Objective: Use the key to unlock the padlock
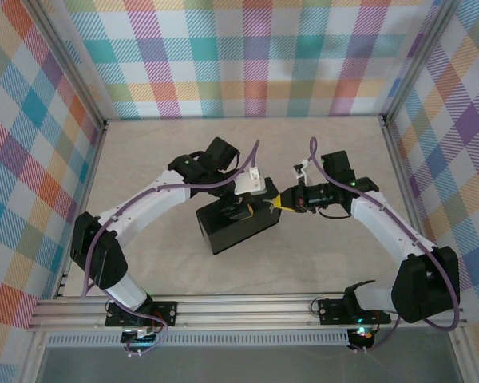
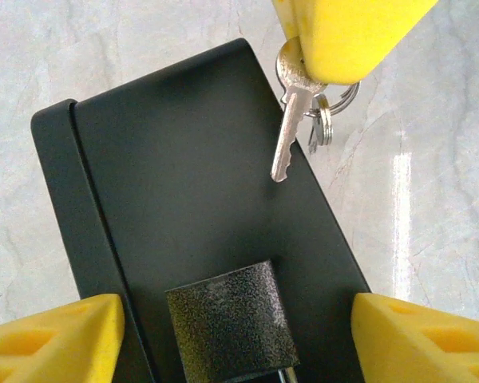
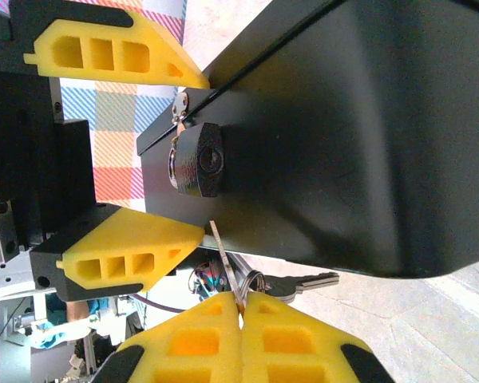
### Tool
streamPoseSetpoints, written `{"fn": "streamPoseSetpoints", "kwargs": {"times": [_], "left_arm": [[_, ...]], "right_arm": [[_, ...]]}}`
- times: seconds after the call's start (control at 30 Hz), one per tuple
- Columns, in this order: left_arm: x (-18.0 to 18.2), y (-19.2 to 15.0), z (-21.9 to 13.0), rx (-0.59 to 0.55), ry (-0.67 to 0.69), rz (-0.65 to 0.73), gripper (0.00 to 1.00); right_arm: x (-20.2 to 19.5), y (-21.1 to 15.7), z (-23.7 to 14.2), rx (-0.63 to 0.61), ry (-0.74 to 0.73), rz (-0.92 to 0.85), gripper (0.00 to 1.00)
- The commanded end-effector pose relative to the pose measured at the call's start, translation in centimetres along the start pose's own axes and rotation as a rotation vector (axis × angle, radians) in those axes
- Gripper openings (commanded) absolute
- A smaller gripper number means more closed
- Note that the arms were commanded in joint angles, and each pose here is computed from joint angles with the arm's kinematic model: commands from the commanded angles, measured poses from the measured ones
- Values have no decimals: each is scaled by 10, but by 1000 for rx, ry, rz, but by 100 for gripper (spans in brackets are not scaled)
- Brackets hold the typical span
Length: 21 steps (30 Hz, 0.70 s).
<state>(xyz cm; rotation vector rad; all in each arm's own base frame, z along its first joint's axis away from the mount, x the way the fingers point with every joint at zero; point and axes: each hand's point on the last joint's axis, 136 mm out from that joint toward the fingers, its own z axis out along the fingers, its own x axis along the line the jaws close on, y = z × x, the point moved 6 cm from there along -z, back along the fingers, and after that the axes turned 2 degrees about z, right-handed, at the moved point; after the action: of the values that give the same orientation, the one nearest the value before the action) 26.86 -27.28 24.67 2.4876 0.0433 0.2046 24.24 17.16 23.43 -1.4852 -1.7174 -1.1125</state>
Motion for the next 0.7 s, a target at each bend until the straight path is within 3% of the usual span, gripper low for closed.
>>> {"fn": "streamPoseSetpoints", "kwargs": {"times": [0.0,0.07,0.2,0.3,0.4,0.53,0.67], "left_arm": [[-3,-9,6,47,-55,-23,69],[-4,-11,7,62,-69,-25,68],[-8,-12,4,70,-139,-34,51],[-6,-12,4,52,-153,-33,49],[-4,-10,2,21,-162,-29,40],[-2,-1,-6,-36,-170,-12,37],[-1,8,-19,-138,-178,3,27]], "right_arm": [[5,0,-4,-1,34,-39,0],[5,1,-3,2,37,-36,0],[6,2,-3,-1,39,-35,0],[2,1,-2,4,21,-25,0],[-1,0,0,15,20,-7,0],[6,1,-4,2,29,-13,0],[11,2,-7,2,26,-15,0]]}}
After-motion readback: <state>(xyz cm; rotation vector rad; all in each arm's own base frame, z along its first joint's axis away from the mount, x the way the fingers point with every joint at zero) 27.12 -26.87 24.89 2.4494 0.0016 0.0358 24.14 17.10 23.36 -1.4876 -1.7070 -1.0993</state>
